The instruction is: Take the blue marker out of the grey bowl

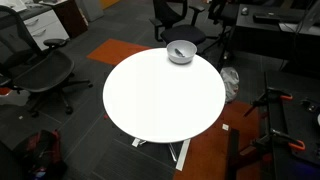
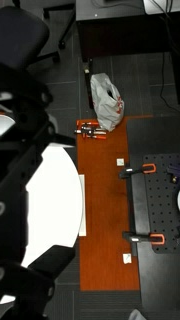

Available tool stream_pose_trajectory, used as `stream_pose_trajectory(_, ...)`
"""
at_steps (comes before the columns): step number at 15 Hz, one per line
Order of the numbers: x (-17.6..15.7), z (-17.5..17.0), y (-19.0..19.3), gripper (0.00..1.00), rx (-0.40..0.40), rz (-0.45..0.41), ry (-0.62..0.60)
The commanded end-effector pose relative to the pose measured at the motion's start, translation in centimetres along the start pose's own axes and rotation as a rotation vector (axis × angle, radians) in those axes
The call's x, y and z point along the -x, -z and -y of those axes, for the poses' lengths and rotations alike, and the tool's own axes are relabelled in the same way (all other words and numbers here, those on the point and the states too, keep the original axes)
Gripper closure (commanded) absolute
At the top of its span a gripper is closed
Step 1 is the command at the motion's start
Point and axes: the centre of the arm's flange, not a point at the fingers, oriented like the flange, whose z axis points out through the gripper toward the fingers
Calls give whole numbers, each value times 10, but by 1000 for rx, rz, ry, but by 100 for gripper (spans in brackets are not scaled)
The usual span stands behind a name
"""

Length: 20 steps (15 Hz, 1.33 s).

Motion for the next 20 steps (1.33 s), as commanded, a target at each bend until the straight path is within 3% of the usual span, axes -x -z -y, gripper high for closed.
stream_pose_trajectory(1,0,0,0,0,0,0,0)
stream_pose_trajectory(6,0,0,0,0,0,0,0)
stream_pose_trajectory(9,-23,-11,-2,0,-14,-14,-27)
stream_pose_trajectory(15,-84,-70,-11,0,-99,-122,-182)
stream_pose_trajectory(20,-146,-127,-51,0,-179,-204,-318)
